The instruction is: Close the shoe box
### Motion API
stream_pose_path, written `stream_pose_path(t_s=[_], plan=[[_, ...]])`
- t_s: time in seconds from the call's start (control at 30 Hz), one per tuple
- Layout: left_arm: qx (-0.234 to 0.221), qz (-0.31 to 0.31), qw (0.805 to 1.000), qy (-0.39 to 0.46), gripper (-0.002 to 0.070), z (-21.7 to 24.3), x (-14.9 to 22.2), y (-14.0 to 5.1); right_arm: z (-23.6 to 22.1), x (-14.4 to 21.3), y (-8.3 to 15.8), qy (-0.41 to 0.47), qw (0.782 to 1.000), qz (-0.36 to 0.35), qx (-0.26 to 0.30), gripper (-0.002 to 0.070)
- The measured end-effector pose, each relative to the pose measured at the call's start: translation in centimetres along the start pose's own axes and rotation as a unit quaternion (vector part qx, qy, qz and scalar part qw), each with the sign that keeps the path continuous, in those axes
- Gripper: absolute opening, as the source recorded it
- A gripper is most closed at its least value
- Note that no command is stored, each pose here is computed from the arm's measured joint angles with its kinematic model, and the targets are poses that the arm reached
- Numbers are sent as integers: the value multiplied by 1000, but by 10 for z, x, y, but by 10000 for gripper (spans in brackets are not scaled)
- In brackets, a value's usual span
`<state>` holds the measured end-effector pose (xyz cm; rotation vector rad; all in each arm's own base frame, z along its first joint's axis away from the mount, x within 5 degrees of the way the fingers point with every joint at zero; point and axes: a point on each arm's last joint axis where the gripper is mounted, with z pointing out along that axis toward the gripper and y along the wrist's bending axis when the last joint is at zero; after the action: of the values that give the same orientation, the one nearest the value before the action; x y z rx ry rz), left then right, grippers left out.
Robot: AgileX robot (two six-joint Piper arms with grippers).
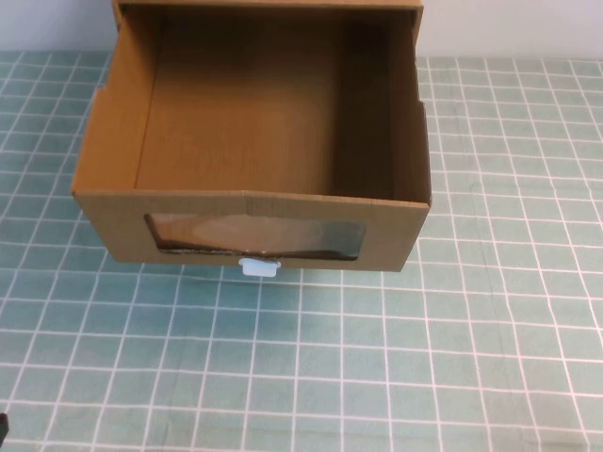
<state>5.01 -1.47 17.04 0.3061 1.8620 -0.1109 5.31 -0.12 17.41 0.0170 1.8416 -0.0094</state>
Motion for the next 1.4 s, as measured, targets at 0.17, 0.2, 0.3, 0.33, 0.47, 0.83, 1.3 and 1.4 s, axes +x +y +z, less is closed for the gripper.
stream_pose_path(t_s=[0.17,0.2,0.3,0.33,0.47,0.83,1.3,1.4], plan=[[5,-14,1000,-1,-5,0,0,-1,0,0,0,0,1000,0,0,-14],[5,-14,1000,-1,-5,0,0,-1,0,0,0,0,1000,0,0,-14],[6,-16,1000,-1,-5,0,0,-1,0,0,0,0,1000,0,0,-14],[6,-16,1000,-1,-5,0,0,-1,0,0,0,0,1000,0,0,-14],[6,-16,1000,-1,-5,0,0,-1,0,0,0,0,1000,0,0,-14],[6,-18,1000,-5,-5,0,-1,-1,0,0,0,0,1000,0,0,-14],[-4,-18,999,-40,-5,0,-7,1,0,-4,0,-26,1000,0,-1,-14],[-17,-23,995,-91,-5,-1,-16,3,-1,-15,0,-82,997,0,-2,-15]])
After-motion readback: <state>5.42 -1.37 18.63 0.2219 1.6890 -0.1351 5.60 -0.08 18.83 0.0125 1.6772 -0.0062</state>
